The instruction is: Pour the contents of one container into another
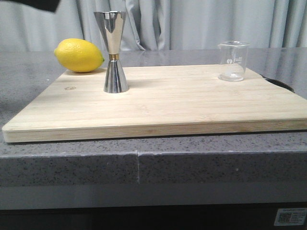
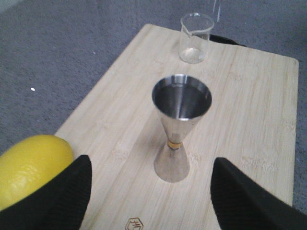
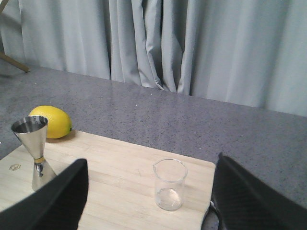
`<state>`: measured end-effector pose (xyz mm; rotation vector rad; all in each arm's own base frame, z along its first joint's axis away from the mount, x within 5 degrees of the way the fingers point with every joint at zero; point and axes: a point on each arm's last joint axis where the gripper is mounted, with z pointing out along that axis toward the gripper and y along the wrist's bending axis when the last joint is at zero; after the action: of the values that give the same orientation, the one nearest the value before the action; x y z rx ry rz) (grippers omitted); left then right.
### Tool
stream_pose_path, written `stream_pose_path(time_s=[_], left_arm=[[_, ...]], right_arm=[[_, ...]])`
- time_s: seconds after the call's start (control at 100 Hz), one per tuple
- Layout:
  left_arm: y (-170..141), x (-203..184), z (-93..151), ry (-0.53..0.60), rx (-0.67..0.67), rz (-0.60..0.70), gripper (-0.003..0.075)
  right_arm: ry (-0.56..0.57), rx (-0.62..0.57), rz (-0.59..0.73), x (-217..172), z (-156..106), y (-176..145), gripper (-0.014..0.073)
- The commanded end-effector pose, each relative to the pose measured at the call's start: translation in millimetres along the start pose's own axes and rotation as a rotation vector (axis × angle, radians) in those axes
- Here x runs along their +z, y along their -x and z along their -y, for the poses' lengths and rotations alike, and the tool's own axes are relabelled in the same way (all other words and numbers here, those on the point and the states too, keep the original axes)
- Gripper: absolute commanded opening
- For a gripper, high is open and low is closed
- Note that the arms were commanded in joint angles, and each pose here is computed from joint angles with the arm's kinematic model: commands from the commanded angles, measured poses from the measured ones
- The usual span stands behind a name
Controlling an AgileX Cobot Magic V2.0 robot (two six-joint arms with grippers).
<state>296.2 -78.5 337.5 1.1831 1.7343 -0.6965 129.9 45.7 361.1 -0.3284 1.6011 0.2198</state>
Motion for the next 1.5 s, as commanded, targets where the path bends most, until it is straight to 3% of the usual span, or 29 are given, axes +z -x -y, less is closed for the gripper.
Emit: stream_pose_path(time_s=[0.0, 0.32, 0.6, 0.85, 1.21, 1.49], left_arm=[[38, -29, 18, 0.068, 0.04, 0.147, 0.0484], [90, -98, 64, 0.452, 0.033, 0.348, 0.0482], [94, -135, 107, 0.664, 0.058, 0.448, 0.0419], [54, -139, 129, 0.792, -0.029, 0.467, 0.0419], [-18, -131, 174, 0.839, -0.12, 0.486, 0.0419], [-66, -122, 204, 0.872, -0.106, 0.511, 0.0419]], right_arm=[[-0.027, -0.002, 0.117, -3, 3, 18, 0.0492], [-0.043, -0.002, 0.16, -4, 5, 22, 0.0491], [-0.199, -0.049, 0.109, -11, 26, 33, 0.0491], [-0.294, -0.12, 0.005, -26, 36, 47, 0.0491], [-0.332, -0.185, 0.11, -89, 20, 56, 0.0491], [-0.416, -0.194, -0.054, -131, 15, 32, 0.0415]])
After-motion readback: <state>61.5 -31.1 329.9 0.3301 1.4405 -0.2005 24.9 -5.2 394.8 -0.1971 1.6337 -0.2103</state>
